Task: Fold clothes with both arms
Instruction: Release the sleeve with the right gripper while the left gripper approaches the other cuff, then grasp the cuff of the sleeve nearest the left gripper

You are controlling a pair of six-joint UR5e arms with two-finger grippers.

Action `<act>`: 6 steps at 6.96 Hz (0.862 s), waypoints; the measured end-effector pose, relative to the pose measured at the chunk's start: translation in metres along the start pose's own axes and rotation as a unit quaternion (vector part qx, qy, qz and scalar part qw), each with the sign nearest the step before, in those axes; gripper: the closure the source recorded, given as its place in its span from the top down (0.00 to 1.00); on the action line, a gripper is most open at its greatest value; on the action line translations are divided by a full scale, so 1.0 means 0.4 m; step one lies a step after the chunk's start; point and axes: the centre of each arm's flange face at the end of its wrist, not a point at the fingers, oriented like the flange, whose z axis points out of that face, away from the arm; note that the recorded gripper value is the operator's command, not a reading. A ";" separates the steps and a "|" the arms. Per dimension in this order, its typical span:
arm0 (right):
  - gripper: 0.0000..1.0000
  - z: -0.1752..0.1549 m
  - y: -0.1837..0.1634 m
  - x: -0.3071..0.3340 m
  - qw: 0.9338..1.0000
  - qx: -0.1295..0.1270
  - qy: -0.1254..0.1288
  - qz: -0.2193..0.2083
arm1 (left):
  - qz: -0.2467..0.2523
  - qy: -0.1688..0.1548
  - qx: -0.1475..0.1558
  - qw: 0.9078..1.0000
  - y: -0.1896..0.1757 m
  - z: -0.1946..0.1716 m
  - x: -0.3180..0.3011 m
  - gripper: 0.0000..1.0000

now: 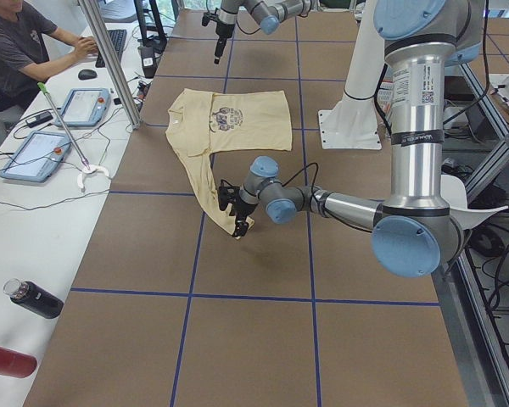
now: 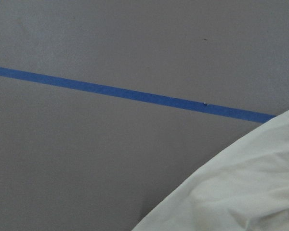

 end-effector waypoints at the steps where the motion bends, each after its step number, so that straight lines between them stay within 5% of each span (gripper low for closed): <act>1: 1.00 0.000 0.001 -0.001 1.000 0.000 -0.001 0.000 | 0.003 0.000 -0.005 1.000 0.016 0.007 0.006 1.00; 3: 1.00 0.000 0.001 -0.002 1.000 0.000 -0.001 -0.001 | 0.008 0.000 -0.013 1.000 0.035 0.014 0.014 0.99; 6: 1.00 -0.001 0.002 -0.002 1.000 0.001 -0.002 -0.001 | 0.010 -0.001 -0.017 1.000 0.044 0.021 0.014 0.83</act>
